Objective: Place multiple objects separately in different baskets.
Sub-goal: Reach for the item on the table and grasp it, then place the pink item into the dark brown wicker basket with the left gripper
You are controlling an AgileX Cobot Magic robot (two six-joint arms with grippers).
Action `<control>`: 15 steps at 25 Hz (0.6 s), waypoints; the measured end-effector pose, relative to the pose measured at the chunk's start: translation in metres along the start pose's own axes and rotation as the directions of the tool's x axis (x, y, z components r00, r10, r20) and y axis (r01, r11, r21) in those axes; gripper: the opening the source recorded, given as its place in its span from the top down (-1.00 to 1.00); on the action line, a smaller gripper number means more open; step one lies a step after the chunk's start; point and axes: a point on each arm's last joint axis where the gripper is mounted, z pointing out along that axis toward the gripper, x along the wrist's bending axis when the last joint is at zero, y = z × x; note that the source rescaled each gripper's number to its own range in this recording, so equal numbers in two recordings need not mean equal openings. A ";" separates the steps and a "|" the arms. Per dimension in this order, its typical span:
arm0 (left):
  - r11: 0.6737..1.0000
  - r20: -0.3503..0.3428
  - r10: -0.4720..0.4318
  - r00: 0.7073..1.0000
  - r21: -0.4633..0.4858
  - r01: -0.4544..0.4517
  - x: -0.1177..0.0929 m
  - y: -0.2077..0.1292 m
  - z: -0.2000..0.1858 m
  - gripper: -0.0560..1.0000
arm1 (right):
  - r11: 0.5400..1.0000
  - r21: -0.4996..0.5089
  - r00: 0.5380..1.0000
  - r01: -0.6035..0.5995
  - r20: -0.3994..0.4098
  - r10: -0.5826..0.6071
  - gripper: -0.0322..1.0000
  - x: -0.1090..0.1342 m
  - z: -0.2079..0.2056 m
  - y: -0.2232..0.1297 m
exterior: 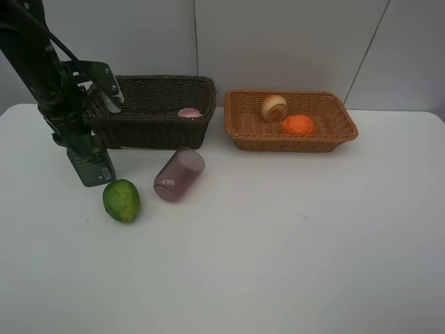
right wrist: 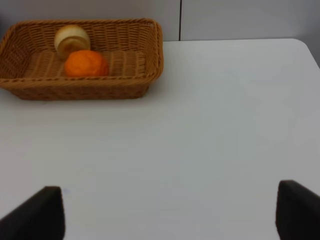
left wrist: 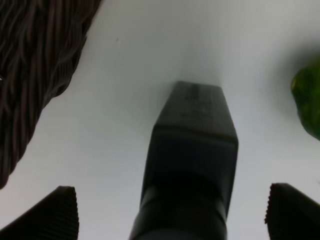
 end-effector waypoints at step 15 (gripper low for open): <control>1.000 -0.009 0.007 1.000 -0.014 -0.007 -0.007 -0.003 0.021 -0.89 | 1.000 0.000 1.000 0.000 0.000 0.000 -0.76 0.000 0.000 0.000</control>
